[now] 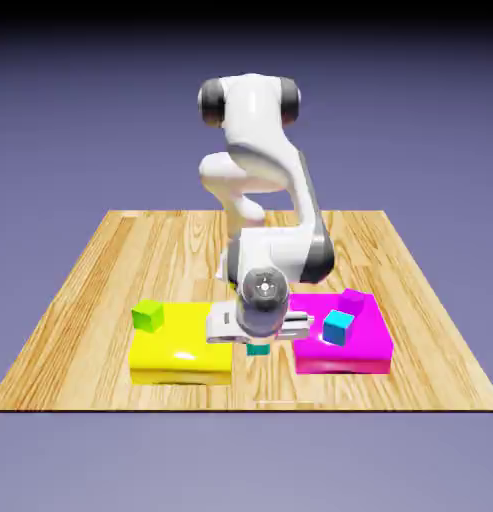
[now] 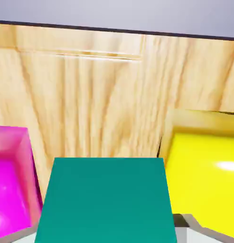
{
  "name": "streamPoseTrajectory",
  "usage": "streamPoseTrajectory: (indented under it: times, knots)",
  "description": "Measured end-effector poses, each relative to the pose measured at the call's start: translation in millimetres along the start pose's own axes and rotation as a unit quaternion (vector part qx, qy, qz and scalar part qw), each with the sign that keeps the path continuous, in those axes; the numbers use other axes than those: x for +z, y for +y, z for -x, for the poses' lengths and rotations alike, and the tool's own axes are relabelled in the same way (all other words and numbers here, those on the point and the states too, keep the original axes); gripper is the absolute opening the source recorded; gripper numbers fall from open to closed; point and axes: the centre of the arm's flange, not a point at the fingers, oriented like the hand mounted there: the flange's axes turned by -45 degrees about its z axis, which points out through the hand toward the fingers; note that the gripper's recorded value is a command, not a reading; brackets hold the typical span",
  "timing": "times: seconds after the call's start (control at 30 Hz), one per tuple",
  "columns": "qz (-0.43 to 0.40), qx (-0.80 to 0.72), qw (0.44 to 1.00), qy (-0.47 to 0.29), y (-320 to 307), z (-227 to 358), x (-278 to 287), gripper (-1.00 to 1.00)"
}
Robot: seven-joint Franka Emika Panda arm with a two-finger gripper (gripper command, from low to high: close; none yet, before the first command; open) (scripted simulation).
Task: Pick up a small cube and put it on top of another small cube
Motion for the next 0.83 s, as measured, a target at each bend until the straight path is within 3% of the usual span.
streamPoseTrajectory:
  times: [0.27,0.47,0.53,0.63,0.67,0.73,0.83]
  knots:
    - [0.033,-0.087,0.996,0.006,68,81,-8,-1.0]
    - [0.053,-0.051,0.996,-0.057,171,120,50,-1.0]
    - [0.054,-0.051,0.996,-0.059,173,121,51,-1.0]
    - [0.054,-0.051,0.996,-0.059,179,116,102,-1.0]
    - [0.053,-0.051,0.996,-0.058,180,115,117,1.0]
    - [0.055,-0.051,0.995,-0.059,180,115,117,1.0]
    - [0.055,-0.051,0.995,-0.059,176,119,66,1.0]
